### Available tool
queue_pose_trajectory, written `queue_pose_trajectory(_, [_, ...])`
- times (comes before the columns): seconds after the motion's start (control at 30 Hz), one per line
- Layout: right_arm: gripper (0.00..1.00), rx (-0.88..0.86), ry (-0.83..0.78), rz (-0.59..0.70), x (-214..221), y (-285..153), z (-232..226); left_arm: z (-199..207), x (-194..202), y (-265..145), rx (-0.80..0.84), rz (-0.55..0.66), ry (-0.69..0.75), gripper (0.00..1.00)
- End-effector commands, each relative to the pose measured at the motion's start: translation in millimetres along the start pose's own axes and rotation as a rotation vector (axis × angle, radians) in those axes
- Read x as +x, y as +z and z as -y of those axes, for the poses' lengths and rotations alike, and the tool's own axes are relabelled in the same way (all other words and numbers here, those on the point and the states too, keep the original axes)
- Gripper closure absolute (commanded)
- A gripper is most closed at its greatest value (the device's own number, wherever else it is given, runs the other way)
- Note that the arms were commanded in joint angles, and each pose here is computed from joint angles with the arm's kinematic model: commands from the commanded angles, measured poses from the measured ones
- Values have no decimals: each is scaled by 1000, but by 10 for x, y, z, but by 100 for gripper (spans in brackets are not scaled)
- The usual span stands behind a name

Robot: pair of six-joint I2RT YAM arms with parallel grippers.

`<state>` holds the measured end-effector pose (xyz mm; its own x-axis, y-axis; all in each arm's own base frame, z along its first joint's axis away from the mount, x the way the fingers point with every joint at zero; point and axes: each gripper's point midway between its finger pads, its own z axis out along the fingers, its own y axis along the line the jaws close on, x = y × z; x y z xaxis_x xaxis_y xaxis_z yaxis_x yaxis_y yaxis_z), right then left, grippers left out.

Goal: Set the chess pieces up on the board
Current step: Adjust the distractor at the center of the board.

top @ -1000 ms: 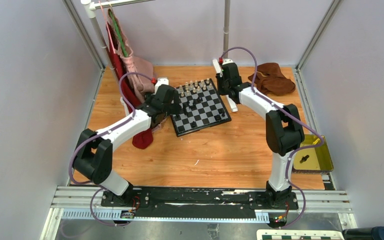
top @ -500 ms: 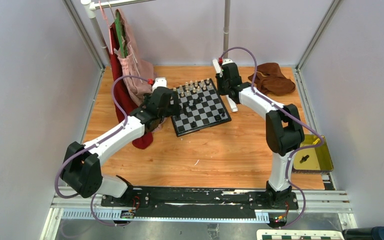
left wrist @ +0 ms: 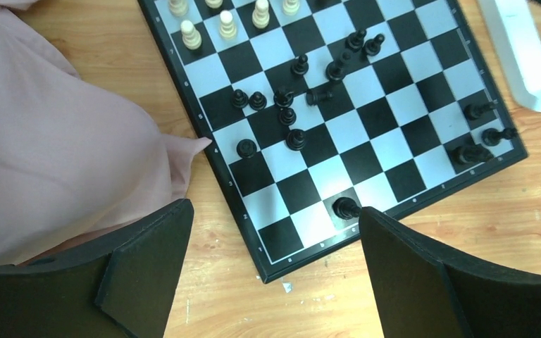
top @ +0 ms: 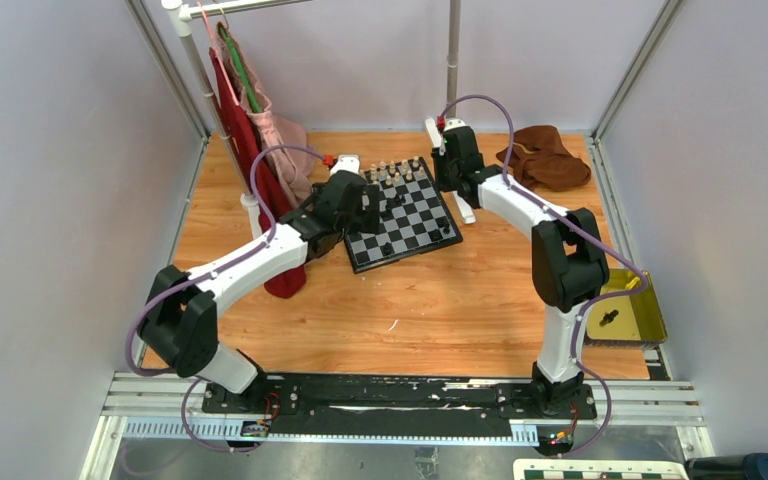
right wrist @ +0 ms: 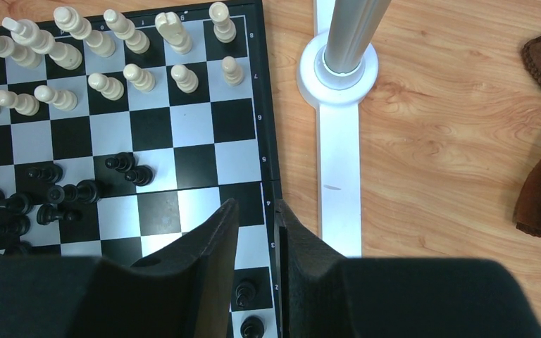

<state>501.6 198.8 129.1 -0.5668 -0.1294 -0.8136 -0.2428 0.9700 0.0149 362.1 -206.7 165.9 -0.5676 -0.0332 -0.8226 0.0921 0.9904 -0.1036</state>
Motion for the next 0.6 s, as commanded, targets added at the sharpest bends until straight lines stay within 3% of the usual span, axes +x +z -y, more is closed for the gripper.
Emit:
queue_pose_trajectory(0.0, [70, 8, 0, 23, -90, -111, 65, 33, 49, 128, -14, -29, 2, 6])
queue_pose_trajectory(0.23, [70, 7, 0, 26, -105, -102, 77, -42, 109, 368, -46, -67, -22, 8])
queue_pose_trajectory(0.57, [71, 13, 1, 27, -129, -54, 130, -130, 202, 608, -55, -103, -62, 17])
